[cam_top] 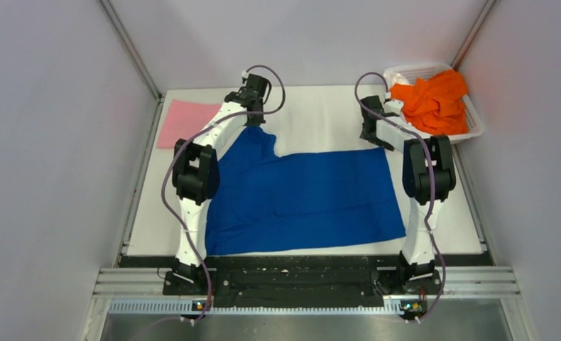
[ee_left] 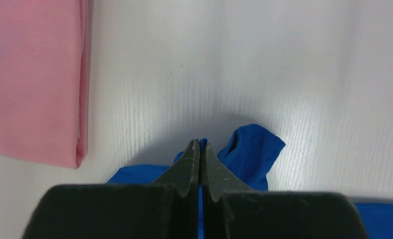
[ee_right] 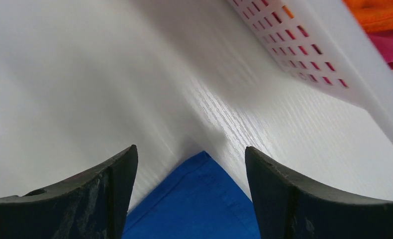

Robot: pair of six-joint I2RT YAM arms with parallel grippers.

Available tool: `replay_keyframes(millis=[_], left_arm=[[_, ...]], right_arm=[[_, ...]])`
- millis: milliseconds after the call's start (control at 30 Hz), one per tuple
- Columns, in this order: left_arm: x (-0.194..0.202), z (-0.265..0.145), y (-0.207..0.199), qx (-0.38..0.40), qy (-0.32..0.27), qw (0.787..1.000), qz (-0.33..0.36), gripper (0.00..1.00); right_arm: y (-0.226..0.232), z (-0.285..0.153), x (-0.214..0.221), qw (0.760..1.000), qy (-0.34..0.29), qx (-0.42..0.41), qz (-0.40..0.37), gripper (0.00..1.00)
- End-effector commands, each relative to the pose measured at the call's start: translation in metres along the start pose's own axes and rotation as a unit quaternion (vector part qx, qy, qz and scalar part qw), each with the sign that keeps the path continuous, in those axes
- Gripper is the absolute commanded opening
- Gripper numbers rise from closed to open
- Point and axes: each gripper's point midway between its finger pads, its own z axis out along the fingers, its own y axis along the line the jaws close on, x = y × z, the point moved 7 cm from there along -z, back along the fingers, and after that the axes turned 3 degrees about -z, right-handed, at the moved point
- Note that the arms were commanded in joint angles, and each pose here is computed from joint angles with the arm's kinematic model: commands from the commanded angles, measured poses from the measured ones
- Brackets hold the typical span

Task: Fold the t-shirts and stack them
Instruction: Grab the side of the flattened tshirt furthest away from the robot with both arms

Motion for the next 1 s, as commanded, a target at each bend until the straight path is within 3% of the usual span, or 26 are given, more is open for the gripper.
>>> replay_keyframes(millis=[0,200,367,600,933,967], left_arm=[[-0.012,-0.033,0.001,0.023,-0.039,0.999,-0.023,0.00],[-0.002,-0.051,0.002,0.037,-0.027,0.999,-0.027,0.00],[0.007,-0.065,0.004,0.041,-0.024,0.999,-0.027,0.00],[0.022,-0.076,0.010,0.046,-0.021,0.998,-0.035,0.00],[0.028,-0.085,0.009,0.058,-0.021,0.998,-0.032,0.00],[0.027,-0.088,0.009,0.060,-0.022,0.997,-0.032,0.00]], right_arm=[[0.001,0.005,0.000,0.999,0.010,0.020,-0.029,0.77],[-0.002,0.012,0.014,0.998,0.030,0.031,-0.036,0.71],[-0.007,0.007,0.021,0.998,0.042,0.030,-0.032,0.55],[-0.014,0.001,0.028,0.999,0.041,0.027,-0.016,0.41],[-0.009,0.002,0.021,0.999,0.023,0.022,0.007,0.00],[-0.009,0.001,0.018,1.000,0.018,0.021,0.010,0.00]])
